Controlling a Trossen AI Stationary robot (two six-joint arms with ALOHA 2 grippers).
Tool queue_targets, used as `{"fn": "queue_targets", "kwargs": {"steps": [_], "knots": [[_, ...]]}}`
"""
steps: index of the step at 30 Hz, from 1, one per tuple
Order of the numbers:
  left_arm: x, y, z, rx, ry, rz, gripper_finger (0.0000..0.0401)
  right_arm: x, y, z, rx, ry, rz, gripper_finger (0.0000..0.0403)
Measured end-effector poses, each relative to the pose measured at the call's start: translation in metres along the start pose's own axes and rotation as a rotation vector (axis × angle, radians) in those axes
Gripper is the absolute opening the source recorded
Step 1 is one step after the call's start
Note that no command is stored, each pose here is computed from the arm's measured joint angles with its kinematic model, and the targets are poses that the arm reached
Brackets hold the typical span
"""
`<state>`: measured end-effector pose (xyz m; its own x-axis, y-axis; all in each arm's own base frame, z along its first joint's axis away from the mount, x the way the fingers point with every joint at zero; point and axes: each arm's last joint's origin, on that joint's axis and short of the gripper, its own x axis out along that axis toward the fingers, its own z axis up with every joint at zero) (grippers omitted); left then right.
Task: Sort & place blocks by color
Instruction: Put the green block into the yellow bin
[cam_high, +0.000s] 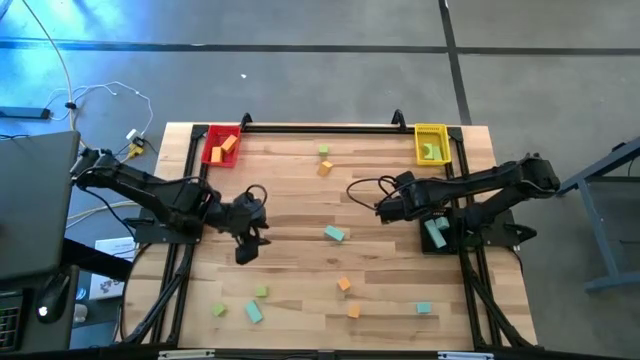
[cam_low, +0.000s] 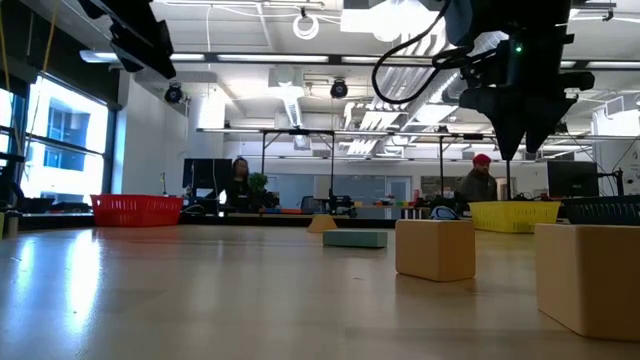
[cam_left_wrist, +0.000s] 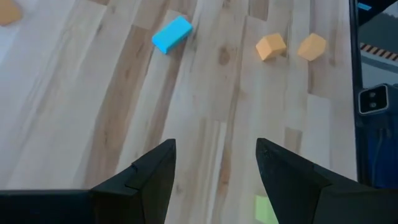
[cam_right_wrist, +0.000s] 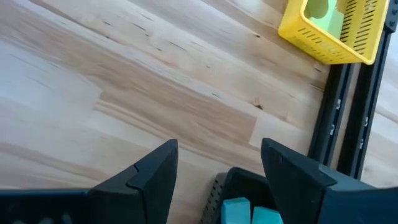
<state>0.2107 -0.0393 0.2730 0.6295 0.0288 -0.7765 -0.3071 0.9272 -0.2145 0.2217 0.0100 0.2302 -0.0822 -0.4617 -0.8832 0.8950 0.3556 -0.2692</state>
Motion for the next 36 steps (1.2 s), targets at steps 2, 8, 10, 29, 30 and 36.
{"fn": "queue_targets", "kwargs": {"steps": [2,8,10,29,30,36], "knots": [[-0.001,-0.005,-0.005,-0.001,0.008,0.005,0.0207,0.000,0.000,0.000,0.001,0.002,0.003,0.0218],[-0.005,-0.020,-0.024,-0.033,0.063,0.037,0.0207,0.000,0.004,0.001,0.020,-0.007,0.039,0.0218],[-0.008,-0.025,-0.031,-0.059,0.079,0.039,0.0207,0.000,0.005,0.002,0.027,-0.011,0.052,0.0218],[-0.031,-0.064,-0.092,-0.478,0.343,0.019,0.0207,-0.001,0.012,0.004,0.043,-0.029,0.112,0.0218],[-0.030,-0.067,-0.095,-0.491,0.353,0.026,0.0207,-0.001,0.012,0.004,0.035,-0.030,0.114,0.0218],[-0.018,-0.081,-0.114,-0.509,0.418,0.104,0.0207,-0.001,0.013,0.004,0.014,-0.037,0.130,0.0218]]}}
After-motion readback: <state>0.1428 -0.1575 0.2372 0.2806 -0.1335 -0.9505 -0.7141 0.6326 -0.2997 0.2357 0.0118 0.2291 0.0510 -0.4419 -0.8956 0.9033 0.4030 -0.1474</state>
